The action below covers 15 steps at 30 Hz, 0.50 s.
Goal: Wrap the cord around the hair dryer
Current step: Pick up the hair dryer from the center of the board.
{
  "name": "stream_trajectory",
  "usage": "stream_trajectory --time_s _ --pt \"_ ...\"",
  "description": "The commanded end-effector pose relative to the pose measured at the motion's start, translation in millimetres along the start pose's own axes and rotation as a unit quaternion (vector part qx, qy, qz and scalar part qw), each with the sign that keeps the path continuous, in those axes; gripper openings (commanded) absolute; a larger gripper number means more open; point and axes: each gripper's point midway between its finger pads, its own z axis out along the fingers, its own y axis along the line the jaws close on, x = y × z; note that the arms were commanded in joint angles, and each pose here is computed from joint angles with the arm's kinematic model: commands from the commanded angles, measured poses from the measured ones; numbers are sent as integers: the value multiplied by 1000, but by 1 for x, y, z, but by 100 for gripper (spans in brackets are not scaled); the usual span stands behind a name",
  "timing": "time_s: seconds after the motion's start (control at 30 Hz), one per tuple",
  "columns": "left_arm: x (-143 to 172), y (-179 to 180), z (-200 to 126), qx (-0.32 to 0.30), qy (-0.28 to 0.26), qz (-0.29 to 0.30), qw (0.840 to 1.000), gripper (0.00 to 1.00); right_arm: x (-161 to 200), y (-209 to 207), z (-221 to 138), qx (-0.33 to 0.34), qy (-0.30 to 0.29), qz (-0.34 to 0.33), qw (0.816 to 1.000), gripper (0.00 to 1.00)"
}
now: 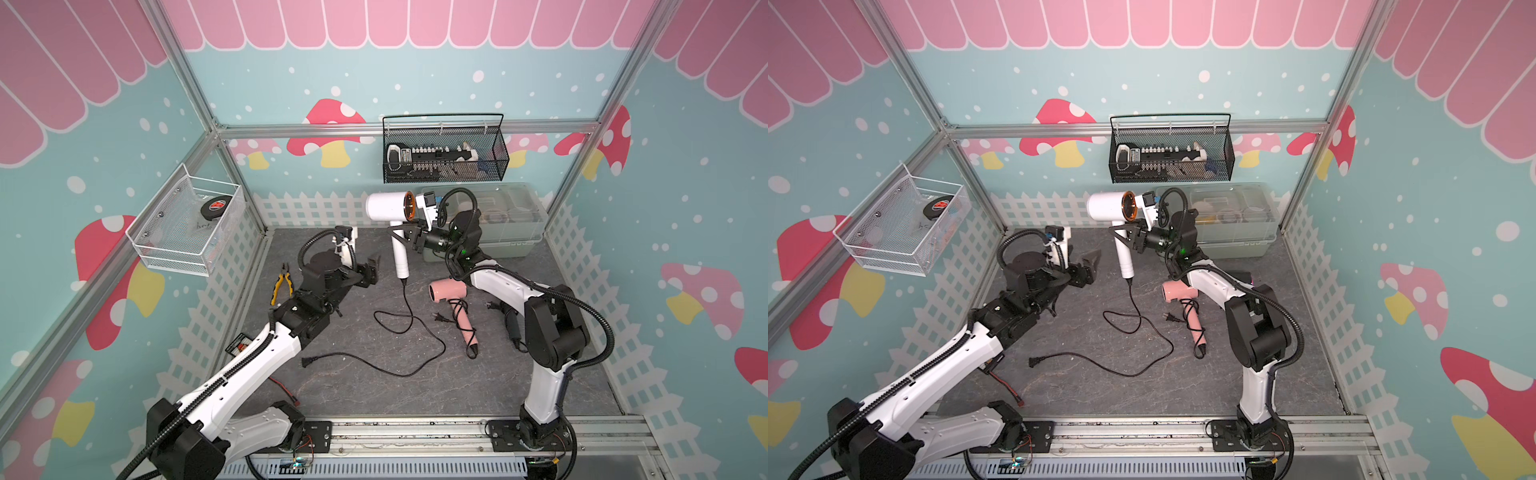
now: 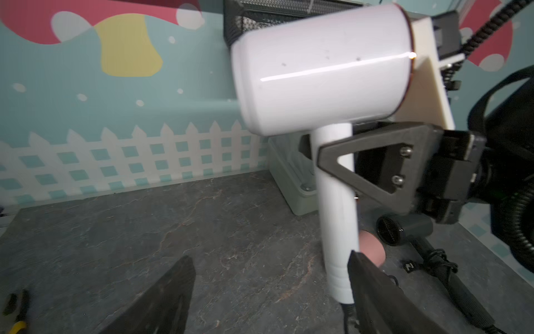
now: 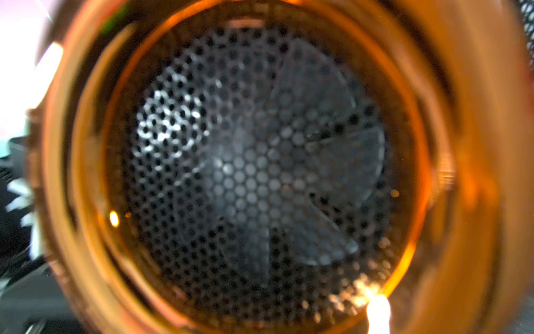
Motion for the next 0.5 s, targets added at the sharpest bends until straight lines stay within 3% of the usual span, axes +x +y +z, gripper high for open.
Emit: stream_trajectory --time_s 0.0,0.17,0.27,0.47 --pt "3 11 -13 56 56 -6 997 85 21 16 -5 -72 80 -22 994 17" --pt "-2 10 -29 136 99 22 986 88 54 27 -19 -97 154 -32 983 17" --pt "7 -10 -37 206 129 49 969 89 61 46 -29 -124 174 -41 976 17" --pt "15 -23 -37 260 155 64 951 89 83 66 -48 -149 212 -41 965 17"
